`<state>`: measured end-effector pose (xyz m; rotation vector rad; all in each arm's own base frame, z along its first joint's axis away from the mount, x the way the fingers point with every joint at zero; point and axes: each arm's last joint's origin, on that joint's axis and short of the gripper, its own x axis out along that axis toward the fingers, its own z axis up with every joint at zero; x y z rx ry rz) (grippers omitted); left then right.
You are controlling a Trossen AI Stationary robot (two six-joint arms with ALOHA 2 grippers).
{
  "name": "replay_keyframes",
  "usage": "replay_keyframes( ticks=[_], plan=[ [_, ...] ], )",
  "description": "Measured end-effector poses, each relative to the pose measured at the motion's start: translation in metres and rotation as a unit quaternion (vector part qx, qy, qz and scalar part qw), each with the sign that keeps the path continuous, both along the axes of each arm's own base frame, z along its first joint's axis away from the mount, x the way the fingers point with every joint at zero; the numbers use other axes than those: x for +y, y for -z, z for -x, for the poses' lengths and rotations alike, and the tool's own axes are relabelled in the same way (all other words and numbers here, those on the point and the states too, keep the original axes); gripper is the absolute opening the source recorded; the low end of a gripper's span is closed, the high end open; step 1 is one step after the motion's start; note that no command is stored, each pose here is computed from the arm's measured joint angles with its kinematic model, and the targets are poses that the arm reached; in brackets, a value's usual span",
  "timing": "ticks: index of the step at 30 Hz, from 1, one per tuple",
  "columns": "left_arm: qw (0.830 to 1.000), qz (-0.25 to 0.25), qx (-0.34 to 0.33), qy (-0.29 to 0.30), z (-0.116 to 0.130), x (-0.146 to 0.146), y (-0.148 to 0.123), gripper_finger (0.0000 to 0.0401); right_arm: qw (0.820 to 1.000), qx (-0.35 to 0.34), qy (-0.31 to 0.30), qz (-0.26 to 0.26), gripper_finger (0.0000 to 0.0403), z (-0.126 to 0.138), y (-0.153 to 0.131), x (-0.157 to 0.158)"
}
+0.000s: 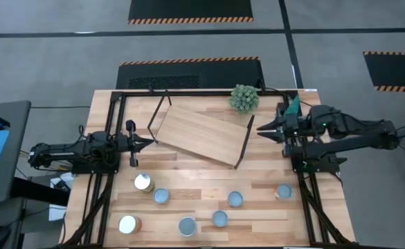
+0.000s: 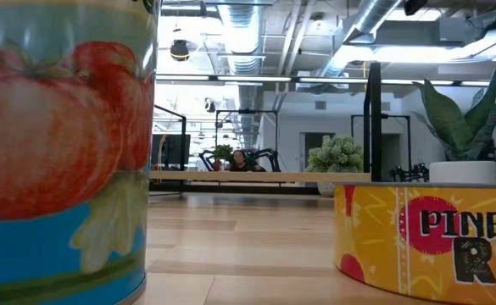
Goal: Pick and place cans onto a shelf
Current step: Put the canned meatballs on the shelf
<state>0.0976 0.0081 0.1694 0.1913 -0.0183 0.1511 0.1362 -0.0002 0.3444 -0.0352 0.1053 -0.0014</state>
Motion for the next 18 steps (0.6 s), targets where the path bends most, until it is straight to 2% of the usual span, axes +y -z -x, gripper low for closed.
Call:
replay_keyframes(
  ticks=[3,7,11,14,16,18],
  plan=[
    [1.000,-0.024,-0.018,-0.001,0.000,0.000,-0.004,0.0000,1.000,-0.005,0.000,0.001,0.0092,-0.022,0.002,0.000],
    [0.993,-0.037,-0.112,-0.007,0.003,0.000,-0.022,0.0000,0.999,-0.030,0.027,0.030,0.0092,-0.050,0.003,-0.003],
    [0.971,-0.063,-0.232,-0.017,0.013,-0.001,-0.045,0.0000,0.992,-0.061,0.091,0.067,0.0092,-0.069,0.003,-0.011],
    [0.948,-0.090,-0.303,-0.022,0.021,-0.001,-0.057,0.0000,0.986,-0.078,0.109,0.099,0.0092,-0.073,0.000,-0.017],
    [0.936,-0.109,-0.333,-0.024,0.025,-0.002,-0.063,0.0000,0.983,-0.084,0.118,0.112,0.0092,-0.072,-0.002,-0.021],
    [0.935,-0.128,-0.332,-0.016,0.026,-0.003,-0.068,0.0000,0.982,-0.087,0.127,0.112,0.0092,-0.071,-0.003,-0.024]
  ],
)
